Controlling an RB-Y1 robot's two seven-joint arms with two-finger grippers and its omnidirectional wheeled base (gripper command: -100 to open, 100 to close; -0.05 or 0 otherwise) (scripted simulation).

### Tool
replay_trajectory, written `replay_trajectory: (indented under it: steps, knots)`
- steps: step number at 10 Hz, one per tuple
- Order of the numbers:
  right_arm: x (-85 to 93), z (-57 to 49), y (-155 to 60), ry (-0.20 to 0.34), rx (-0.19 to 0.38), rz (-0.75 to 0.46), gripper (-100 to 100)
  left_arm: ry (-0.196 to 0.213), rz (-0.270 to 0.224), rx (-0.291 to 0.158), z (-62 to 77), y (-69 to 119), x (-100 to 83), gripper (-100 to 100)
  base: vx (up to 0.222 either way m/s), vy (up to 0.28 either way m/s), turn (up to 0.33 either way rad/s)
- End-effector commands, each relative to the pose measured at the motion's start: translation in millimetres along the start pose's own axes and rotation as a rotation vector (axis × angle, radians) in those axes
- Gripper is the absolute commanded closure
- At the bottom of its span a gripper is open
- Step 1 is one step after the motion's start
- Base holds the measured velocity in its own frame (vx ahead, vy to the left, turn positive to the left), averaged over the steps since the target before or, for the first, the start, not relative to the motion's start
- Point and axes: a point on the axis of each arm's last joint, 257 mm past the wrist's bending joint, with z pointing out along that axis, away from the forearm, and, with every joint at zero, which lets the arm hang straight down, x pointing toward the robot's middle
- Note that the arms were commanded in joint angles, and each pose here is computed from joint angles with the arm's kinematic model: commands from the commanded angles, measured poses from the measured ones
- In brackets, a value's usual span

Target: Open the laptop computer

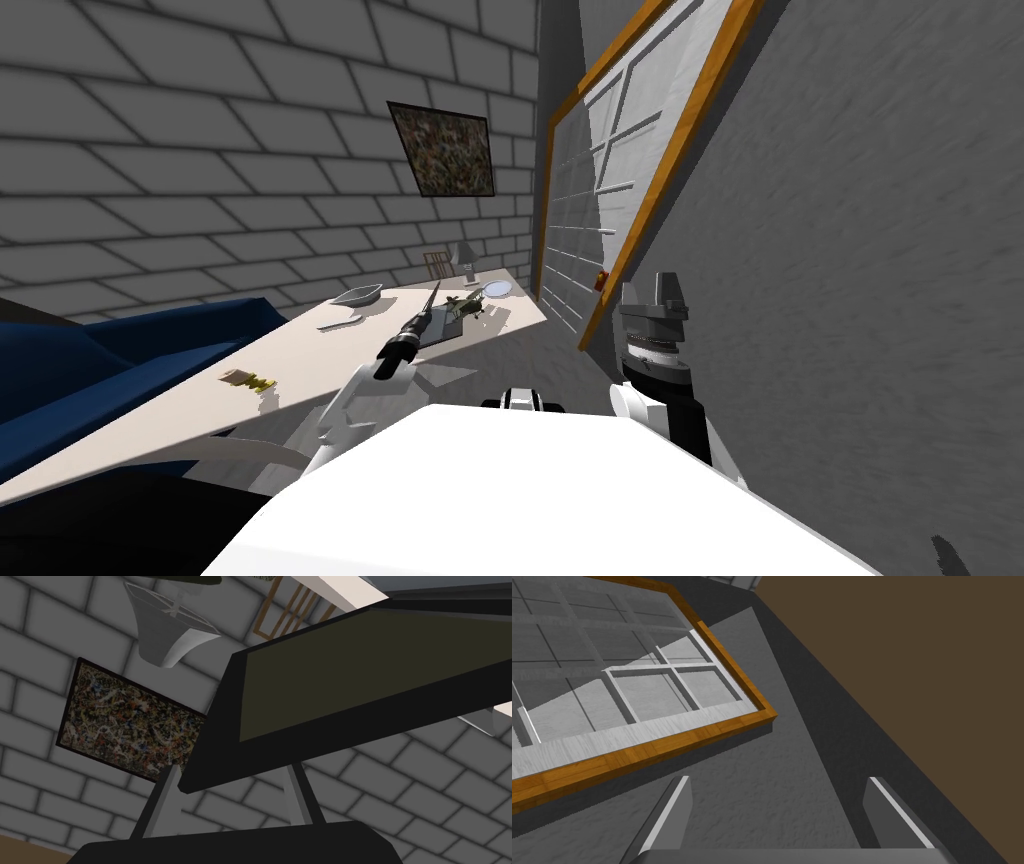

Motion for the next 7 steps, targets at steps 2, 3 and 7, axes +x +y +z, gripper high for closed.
replay_trajectory:
  steps: [2, 3, 7]
  knots:
    - [0.0, 0.0, 0, 0.0, 0.0, 0.0, 0, -0.002, 0.093, -0.008, 5.8, 12.0, 7.5, 100, 0.008, -0.05, 0.0]
    - [0.0, 0.0, 0, 0.0, 0.0, 0.0, 0, -0.008, 0.134, -0.008, 9.5, 15.3, 10.2, 100, 0.012, -0.071, 0.029]
    - [0.0, 0.0, 0, 0.0, 0.0, 0.0, 0, -0.005, 0.218, -0.018, 17.3, 28.1, 21.8, 100, 0.003, -0.053, 0.018]
